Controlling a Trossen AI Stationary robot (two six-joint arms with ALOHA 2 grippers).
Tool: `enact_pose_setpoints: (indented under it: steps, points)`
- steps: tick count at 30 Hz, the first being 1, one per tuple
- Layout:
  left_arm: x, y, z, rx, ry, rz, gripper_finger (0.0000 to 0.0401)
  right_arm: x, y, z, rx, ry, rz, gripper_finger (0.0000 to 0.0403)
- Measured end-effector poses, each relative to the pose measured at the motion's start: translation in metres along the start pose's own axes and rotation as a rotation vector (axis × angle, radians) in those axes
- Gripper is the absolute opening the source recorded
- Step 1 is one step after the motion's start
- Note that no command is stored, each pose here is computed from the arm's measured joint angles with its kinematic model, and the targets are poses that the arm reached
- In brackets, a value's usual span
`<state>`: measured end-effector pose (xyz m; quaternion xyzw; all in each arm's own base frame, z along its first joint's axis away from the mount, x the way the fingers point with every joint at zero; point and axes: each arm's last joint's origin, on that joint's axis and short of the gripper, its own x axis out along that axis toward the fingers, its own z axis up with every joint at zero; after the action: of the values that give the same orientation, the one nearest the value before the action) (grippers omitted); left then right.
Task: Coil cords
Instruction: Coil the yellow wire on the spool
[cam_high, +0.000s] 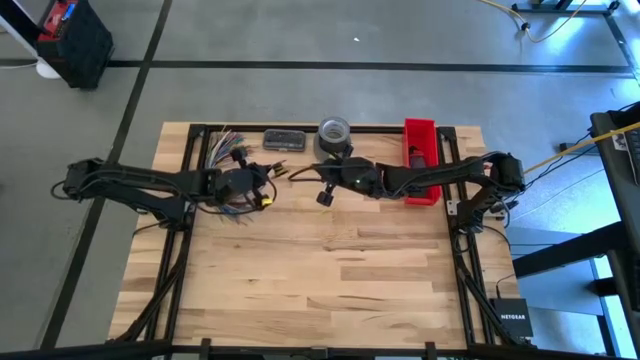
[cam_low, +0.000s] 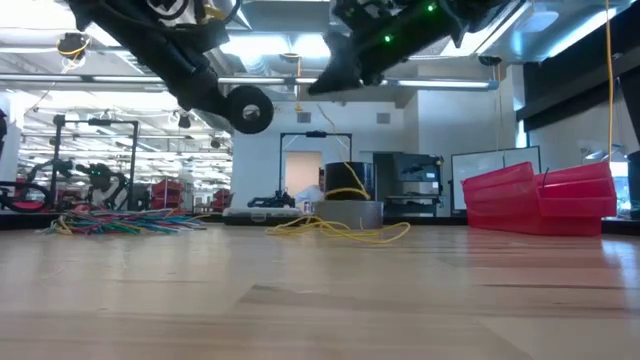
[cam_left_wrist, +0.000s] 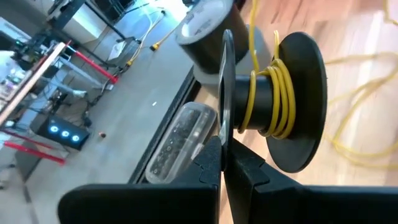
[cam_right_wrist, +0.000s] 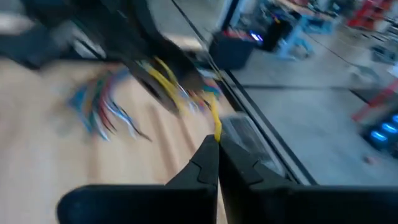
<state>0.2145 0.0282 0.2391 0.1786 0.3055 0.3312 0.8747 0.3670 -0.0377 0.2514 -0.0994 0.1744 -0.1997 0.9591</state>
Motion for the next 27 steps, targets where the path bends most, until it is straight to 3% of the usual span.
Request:
enact_pose_setpoints:
  steps: [7,18,27]
  points:
    - [0.016,-0.011,0.01,-0.093,-0.071,-0.001,0.0,0.014,0.014,0.001,0.107,-0.15,0.137,0.0005]
    - [0.025,-0.016,0.021,-0.197,-0.17,0.02,0.0,0.027,0.035,0.0,0.126,-0.246,0.179,0.0005]
    - [0.011,-0.012,0.028,-0.197,-0.234,0.008,0.0,0.045,0.045,-0.015,0.069,-0.166,0.13,0.0005]
